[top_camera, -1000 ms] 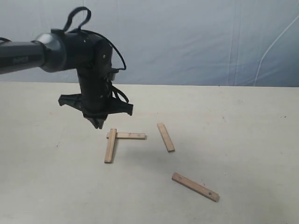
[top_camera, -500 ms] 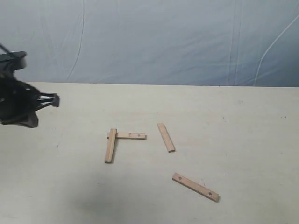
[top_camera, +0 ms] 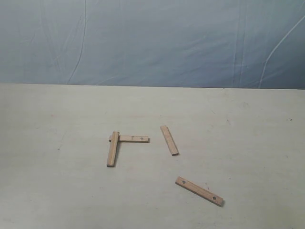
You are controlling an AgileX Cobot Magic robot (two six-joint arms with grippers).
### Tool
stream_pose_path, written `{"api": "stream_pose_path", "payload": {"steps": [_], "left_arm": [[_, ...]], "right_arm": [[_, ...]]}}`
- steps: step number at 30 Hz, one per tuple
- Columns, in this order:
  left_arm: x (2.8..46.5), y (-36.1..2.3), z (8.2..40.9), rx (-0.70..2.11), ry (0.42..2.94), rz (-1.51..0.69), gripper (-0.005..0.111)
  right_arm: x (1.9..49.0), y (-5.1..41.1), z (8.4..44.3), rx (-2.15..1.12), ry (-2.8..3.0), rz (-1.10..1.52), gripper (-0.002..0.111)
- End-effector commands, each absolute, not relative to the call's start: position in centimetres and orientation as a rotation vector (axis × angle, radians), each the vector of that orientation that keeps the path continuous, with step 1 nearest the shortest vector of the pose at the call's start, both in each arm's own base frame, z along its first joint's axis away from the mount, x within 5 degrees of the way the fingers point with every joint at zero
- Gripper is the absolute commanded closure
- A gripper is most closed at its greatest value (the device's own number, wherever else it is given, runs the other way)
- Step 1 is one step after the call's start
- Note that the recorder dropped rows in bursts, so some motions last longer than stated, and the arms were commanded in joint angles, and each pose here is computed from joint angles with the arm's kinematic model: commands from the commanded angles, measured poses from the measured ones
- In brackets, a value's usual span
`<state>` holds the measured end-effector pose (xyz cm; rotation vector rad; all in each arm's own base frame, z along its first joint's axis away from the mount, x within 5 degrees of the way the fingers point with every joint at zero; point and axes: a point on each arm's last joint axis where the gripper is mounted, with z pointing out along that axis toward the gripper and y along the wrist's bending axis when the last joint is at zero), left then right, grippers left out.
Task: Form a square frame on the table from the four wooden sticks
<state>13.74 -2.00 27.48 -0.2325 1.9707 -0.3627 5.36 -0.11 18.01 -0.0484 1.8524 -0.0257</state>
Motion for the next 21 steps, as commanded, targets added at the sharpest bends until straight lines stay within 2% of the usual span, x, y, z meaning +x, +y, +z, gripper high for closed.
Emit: {"api": "stream_pose_path", "payload": {"steps": [1,9,14,16,21], "left_arm": [[10.1,-1.6,26.9,-0.219,1.786,-0.404,0.107],[7.3,-0.9,24.6,-0.199,1.521,-0.404,0.107],[7.3,-0.8,21.6,-0.149,1.508,-0.345,0.107],[7.3,-0.9,21.4,-0.123,1.538,-0.322,0.107],[7.3,-0.9,21.3,-0.121,1.544,-0.321,0.107]], "right_arm": [[5.3,-0.1,18.2,-0.049,1.829,-0.034,0.109],[5.6,0.1,20.2,-0.074,1.606,-0.026,0.109],[5.2,0.1,23.5,0.102,1.238,0.202,0.109],[4.9,-0.2,24.2,0.262,1.133,0.392,0.109],[4.2,-0.4,26.1,0.341,0.951,0.583,0.109]]}}
